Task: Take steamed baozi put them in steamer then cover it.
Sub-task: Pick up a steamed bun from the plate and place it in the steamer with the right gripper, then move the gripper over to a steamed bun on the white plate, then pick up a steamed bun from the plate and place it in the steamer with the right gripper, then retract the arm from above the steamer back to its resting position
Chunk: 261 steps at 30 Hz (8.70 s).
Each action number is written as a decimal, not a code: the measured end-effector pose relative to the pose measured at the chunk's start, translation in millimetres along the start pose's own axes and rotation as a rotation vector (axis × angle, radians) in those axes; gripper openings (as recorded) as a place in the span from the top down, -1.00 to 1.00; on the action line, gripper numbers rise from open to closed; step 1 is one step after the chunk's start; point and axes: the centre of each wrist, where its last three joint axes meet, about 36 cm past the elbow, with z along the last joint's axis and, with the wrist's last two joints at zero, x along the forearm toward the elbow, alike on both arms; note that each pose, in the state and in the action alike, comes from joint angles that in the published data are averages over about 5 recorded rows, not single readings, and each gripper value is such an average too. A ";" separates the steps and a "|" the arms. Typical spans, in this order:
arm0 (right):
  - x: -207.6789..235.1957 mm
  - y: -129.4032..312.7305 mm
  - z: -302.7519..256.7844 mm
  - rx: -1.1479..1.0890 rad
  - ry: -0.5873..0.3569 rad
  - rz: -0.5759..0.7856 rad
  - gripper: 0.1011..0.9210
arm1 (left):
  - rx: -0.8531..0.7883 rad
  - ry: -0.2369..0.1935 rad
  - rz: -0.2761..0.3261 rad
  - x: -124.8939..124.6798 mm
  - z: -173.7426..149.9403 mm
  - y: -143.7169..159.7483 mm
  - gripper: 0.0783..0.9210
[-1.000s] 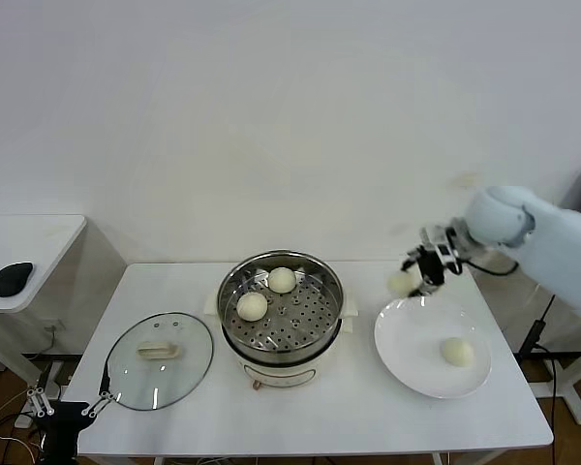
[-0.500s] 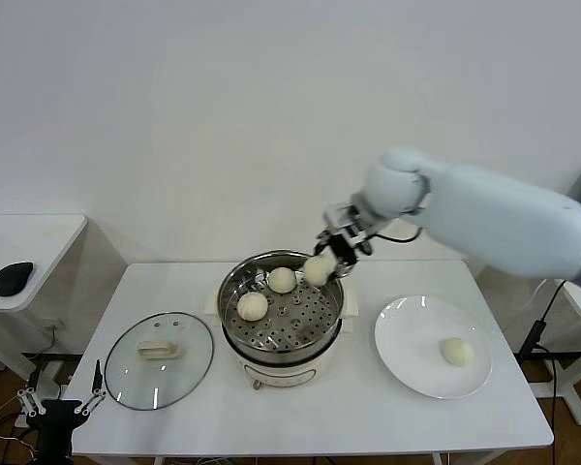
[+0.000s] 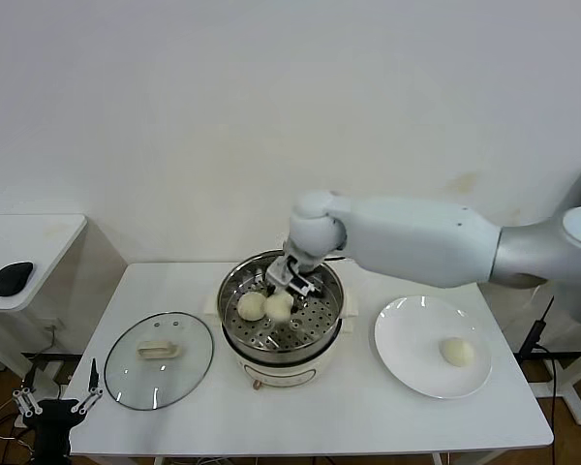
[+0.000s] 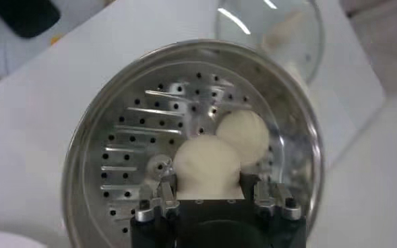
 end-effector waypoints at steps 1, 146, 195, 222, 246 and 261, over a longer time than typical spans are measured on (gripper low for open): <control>-2.8 0.0 -2.3 0.020 0.000 -0.006 -0.16 | 0.000 0.000 -0.001 -0.1 0.0 0.2 -0.77; 107.7 207.1 137.1 -0.782 0.150 0.181 -0.16 | -0.017 -0.033 0.064 -16.0 -8.2 -3.7 -0.77; -22.2 59.1 41.2 -0.887 0.123 0.095 -0.18 | 0.014 -0.016 0.032 -11.5 -2.0 -9.8 -0.77; 45.0 102.8 39.4 -0.974 -0.009 0.306 -0.76 | 0.029 -0.011 0.040 -8.9 -8.0 -14.1 -0.77; -35.4 301.2 -7.8 -1.290 -0.458 1.329 -0.76 | 0.154 0.080 0.083 -15.1 -14.1 -31.3 -0.77; -93.4 464.0 -96.5 -1.728 -0.231 1.671 -0.76 | -0.344 0.006 0.264 -26.5 8.4 -21.6 -0.77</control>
